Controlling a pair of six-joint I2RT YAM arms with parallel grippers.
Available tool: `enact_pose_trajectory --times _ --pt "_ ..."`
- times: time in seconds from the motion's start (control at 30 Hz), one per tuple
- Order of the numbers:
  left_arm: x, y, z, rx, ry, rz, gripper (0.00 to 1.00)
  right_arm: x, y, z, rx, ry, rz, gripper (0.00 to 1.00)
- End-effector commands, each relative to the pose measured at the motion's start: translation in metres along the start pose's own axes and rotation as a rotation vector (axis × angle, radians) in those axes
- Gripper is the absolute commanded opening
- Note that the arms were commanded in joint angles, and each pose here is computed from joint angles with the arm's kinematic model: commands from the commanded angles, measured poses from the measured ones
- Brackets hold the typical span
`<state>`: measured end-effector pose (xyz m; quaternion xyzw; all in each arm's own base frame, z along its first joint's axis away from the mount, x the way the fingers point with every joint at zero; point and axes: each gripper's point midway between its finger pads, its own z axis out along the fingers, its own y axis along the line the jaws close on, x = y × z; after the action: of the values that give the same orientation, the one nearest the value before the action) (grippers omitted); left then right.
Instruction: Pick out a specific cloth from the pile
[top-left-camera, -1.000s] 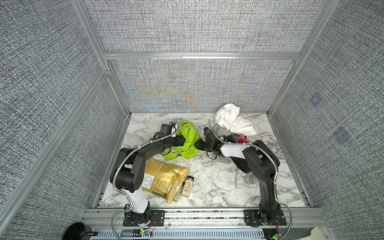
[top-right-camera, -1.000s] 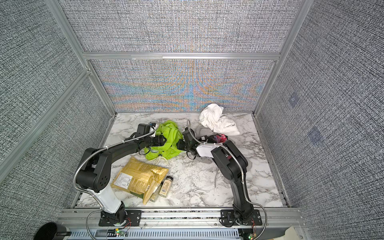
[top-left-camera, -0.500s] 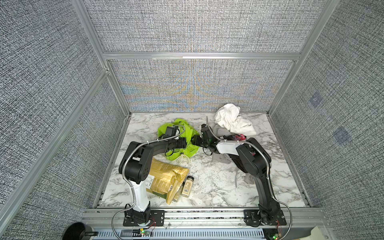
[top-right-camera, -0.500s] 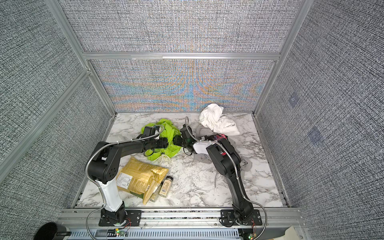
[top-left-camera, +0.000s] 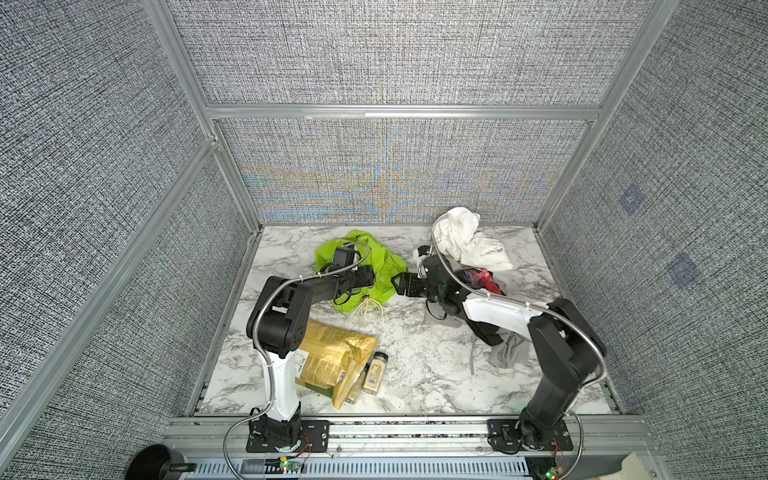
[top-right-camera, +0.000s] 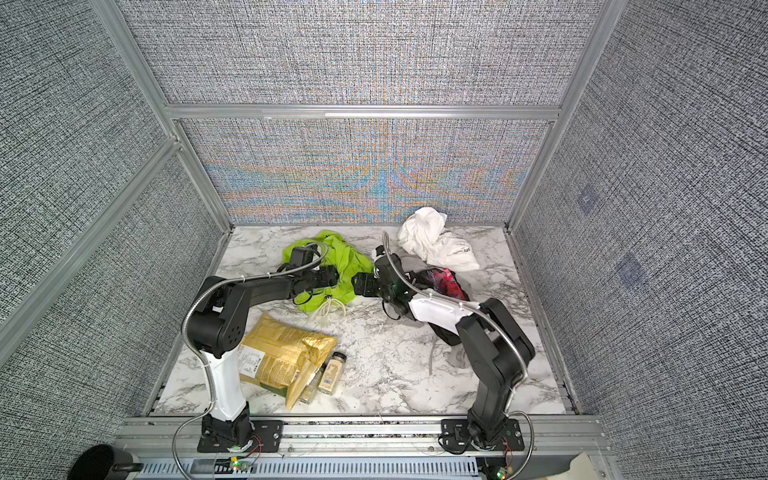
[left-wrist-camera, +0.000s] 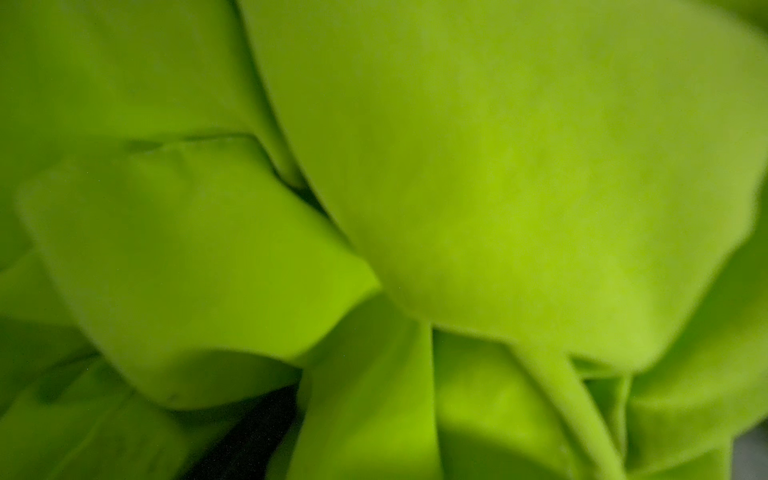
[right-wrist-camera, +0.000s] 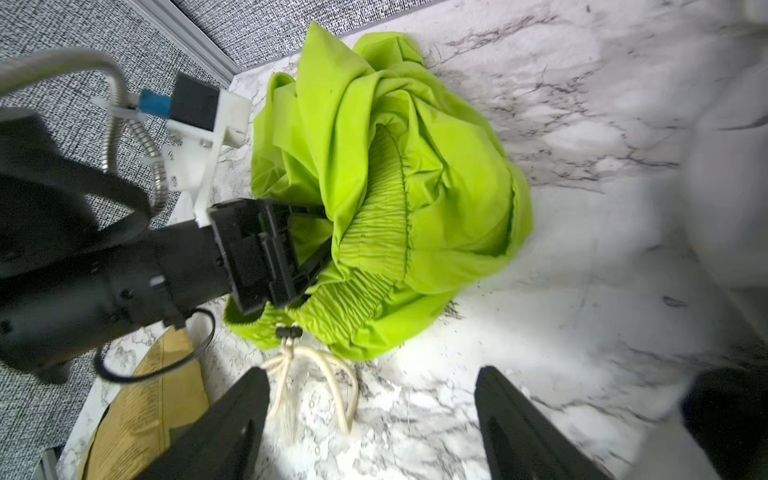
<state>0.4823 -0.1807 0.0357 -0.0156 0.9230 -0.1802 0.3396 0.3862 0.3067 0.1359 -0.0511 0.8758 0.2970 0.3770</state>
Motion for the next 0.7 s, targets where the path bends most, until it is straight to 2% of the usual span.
enact_pose_trajectory --times 0.0,0.2,0.3,0.43,0.67 --pt "0.016 0.015 0.003 -0.061 0.076 -0.026 0.82 -0.008 0.005 -0.024 -0.005 -0.047 -0.060 0.84" --pt "0.006 0.016 0.006 -0.068 0.072 -0.033 0.83 -0.024 0.017 -0.067 -0.026 -0.099 -0.119 0.89" --pt "0.001 0.016 0.003 -0.066 0.063 -0.039 0.83 -0.028 0.019 -0.083 -0.022 -0.110 -0.147 0.95" --pt "-0.014 0.008 -0.010 -0.048 0.021 -0.042 0.84 -0.027 0.019 -0.097 -0.018 -0.113 -0.166 0.99" --pt "-0.046 -0.003 -0.044 -0.038 -0.080 -0.016 0.85 -0.017 0.013 -0.116 0.000 -0.081 -0.209 0.99"
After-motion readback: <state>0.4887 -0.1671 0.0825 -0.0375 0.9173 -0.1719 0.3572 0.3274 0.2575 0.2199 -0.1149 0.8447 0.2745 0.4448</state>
